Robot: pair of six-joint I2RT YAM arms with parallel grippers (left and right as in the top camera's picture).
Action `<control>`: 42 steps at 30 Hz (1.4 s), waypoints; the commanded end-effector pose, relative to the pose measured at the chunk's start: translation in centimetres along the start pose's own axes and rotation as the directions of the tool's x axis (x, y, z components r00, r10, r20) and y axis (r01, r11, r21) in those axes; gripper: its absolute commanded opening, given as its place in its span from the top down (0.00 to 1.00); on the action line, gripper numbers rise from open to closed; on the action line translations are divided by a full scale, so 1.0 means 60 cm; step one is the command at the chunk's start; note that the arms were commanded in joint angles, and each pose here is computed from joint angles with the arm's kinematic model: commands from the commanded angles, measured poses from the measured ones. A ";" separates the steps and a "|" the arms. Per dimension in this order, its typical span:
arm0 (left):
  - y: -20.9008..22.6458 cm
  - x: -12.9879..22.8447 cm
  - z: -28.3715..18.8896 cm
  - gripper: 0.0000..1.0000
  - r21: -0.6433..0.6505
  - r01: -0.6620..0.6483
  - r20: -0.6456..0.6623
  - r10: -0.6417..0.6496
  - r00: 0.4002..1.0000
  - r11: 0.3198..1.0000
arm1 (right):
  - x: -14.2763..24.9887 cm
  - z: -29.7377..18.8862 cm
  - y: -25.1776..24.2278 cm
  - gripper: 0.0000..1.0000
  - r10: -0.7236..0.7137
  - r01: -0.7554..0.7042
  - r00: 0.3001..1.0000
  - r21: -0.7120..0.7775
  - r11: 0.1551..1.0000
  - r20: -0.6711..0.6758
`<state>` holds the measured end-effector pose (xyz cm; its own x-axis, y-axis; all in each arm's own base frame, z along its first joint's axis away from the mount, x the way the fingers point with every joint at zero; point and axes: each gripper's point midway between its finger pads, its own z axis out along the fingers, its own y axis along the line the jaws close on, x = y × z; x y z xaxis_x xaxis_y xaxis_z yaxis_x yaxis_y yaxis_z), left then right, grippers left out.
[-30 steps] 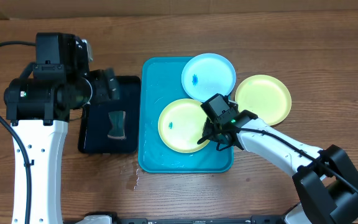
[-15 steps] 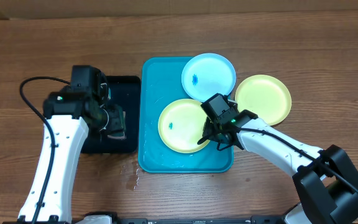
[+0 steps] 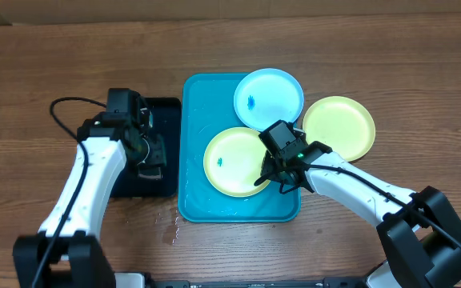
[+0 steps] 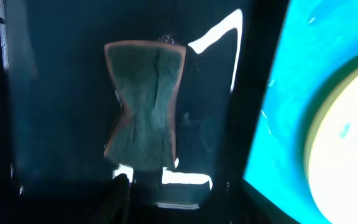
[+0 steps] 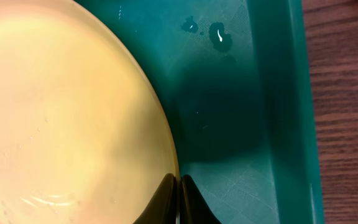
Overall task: Clean dirty plates on tray and stack at the side
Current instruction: 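Lower the left gripper onto the black tray and grasp the sponge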
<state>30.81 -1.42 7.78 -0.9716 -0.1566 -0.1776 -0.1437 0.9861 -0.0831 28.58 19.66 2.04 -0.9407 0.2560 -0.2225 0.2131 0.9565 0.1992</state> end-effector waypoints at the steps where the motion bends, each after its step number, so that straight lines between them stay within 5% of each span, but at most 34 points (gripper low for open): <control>1: 0.004 0.003 0.024 0.51 -0.004 -0.058 -0.029 0.058 0.998 0.998 | -0.016 -0.007 0.009 0.96 -0.010 0.010 0.999 0.002 1.000 0.037; 11: 0.031 -0.015 0.020 0.59 -0.105 -0.058 0.008 0.060 0.998 0.993 | -0.016 -0.007 0.006 0.96 -0.013 0.012 0.999 0.010 1.000 0.038; 34: 0.032 -0.044 0.042 0.60 -0.111 -0.052 0.103 0.063 0.993 0.992 | -0.017 -0.007 0.010 0.96 -0.004 0.004 0.999 0.001 1.000 0.040; 42: 0.033 -0.021 0.087 0.62 -0.100 -0.055 0.045 0.060 0.997 0.993 | -0.017 -0.007 0.010 0.95 -0.003 0.003 0.999 0.000 1.000 0.041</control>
<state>33.32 0.41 3.96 -0.9577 -0.1093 -0.2662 -0.1193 0.9926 0.0217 28.70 19.36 2.03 -0.9382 0.2545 -0.2345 0.2140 0.9592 0.1849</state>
